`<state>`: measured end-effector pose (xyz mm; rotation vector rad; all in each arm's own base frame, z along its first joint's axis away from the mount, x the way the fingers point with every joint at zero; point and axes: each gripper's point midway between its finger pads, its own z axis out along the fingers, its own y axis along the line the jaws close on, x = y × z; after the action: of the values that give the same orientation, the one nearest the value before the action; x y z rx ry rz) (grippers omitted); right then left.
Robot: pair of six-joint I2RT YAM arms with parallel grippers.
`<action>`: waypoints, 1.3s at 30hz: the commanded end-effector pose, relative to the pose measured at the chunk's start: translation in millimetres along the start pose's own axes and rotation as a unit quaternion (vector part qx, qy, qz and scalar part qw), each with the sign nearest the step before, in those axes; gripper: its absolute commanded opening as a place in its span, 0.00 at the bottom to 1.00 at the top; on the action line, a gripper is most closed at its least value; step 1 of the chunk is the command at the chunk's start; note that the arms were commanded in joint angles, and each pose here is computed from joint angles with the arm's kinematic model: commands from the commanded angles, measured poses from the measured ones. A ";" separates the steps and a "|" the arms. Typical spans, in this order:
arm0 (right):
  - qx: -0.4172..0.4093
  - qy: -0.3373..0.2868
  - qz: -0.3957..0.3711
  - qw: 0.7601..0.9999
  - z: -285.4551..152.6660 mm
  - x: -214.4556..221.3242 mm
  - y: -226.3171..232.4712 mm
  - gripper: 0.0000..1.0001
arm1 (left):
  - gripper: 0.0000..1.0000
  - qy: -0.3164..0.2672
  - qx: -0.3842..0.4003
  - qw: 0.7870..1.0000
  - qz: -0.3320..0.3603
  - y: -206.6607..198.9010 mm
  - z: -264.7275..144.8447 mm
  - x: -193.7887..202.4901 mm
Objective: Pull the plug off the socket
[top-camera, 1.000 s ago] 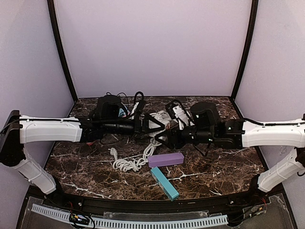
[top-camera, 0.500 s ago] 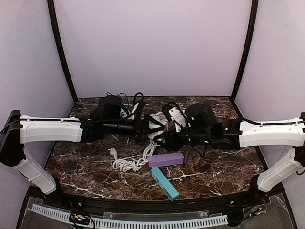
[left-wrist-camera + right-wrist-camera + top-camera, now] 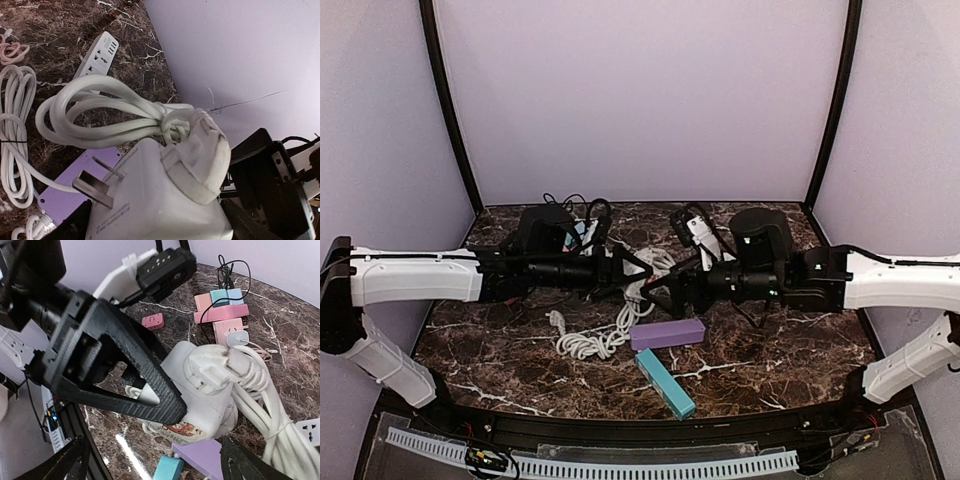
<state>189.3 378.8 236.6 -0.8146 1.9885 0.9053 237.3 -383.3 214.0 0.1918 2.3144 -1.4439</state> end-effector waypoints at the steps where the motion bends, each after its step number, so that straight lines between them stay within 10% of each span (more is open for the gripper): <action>1: -0.016 -0.003 0.013 1.000 -24.3 -0.2 8.6 0.95 | 0.46 -0.038 -0.007 0.999 0.033 -4.3 -21.4 -13.7; 21: -0.069 0.010 0.012 0.998 -63.6 -28.3 -12.8 0.99 | 0.40 0.139 0.036 0.964 0.223 -2.2 -44.1 20.4; 39: -0.141 0.091 -0.019 0.986 -22.4 1.5 34.2 0.68 | 0.38 0.206 0.153 0.938 0.231 -30.8 -50.1 49.6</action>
<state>161.2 365.5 254.4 -1.0924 2.0510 1.1214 185.4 -353.0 202.1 1.0354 2.2754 -1.4699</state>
